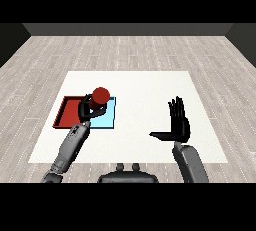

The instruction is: Pick the red can and put it in the red box

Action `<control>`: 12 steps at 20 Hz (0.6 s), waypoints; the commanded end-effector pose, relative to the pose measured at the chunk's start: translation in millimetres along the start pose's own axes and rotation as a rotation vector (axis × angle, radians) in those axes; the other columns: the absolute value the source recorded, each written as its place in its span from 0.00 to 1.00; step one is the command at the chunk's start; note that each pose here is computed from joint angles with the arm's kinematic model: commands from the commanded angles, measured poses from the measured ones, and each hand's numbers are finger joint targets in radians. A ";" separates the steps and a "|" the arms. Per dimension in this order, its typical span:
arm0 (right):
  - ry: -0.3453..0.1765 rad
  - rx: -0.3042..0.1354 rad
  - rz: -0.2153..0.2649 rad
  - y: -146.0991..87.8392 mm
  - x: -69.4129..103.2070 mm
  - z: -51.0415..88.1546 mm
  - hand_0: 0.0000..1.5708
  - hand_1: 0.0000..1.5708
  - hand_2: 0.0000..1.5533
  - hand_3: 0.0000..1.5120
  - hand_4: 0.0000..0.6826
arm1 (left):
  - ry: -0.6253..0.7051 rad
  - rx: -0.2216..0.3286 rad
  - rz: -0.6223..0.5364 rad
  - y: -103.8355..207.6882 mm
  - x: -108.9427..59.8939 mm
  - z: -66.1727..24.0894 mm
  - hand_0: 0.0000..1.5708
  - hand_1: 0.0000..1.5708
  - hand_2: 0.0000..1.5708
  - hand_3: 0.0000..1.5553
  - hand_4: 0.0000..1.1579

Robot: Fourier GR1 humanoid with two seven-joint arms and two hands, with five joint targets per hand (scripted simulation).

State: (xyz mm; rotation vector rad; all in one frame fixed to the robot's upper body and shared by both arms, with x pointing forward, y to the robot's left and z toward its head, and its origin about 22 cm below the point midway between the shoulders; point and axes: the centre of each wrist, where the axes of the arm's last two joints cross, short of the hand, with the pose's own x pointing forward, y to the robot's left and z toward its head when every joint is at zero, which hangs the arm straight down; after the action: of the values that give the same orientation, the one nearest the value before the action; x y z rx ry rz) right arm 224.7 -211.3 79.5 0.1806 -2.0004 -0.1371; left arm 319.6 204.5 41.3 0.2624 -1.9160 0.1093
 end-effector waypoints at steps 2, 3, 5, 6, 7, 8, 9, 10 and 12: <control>0.029 -0.035 0.031 -16.5 3.6 28.8 0.00 0.00 0.00 0.00 0.00 | 0.033 0.038 -0.163 46.8 -7.1 -20.5 1.00 1.00 1.00 0.96 0.97; 0.039 -0.049 0.014 -28.9 -10.0 8.8 0.00 0.00 0.00 0.00 0.00 | 0.052 0.085 -0.256 69.9 -5.6 -31.6 1.00 1.00 1.00 0.96 0.99; 0.051 -0.053 0.010 -30.0 -6.3 30.9 0.00 0.00 0.00 0.00 0.00 | 0.124 0.073 -0.327 98.8 -23.9 -27.6 1.00 1.00 0.98 0.94 0.97; 0.041 -0.064 0.010 -48.4 -8.3 29.5 0.00 0.00 0.00 0.00 0.00 | 0.162 0.089 -0.342 103.4 -19.1 -43.0 1.00 1.00 0.98 0.95 0.96; 0.049 -0.059 -0.008 -35.1 -20.1 18.2 0.00 0.00 0.00 0.00 0.00 | 0.211 0.099 -0.399 107.1 -21.5 -50.5 1.00 1.00 0.99 0.96 0.96; 0.072 -0.072 0.000 -33.6 -14.6 23.1 0.00 0.00 0.00 0.00 0.00 | 0.257 0.107 -0.424 126.3 -37.2 -40.6 1.00 1.00 0.99 0.96 0.96; 0.073 -0.061 0.025 -33.7 -18.1 18.5 0.00 0.00 0.00 0.00 0.00 | 0.293 0.126 -0.477 134.8 -47.6 -39.8 1.00 1.00 0.99 0.97 0.93; 0.053 -0.082 0.028 -40.5 -30.3 12.9 0.00 0.00 0.00 0.00 0.00 | 0.330 0.104 -0.498 137.0 -49.4 -46.1 1.00 1.00 0.99 0.96 0.91; 0.063 -0.074 0.034 -39.6 -34.7 15.8 0.00 0.00 0.00 0.00 0.00 | 0.419 0.111 -0.571 143.0 -67.5 -38.7 1.00 1.00 0.99 0.95 0.91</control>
State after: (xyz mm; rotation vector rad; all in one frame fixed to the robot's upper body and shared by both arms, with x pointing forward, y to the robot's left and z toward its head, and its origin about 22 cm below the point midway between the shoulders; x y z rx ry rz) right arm 221.1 -242.3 46.2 0.1181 -1.9369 -0.1786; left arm 343.0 334.7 17.3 0.6942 -1.5349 -0.0661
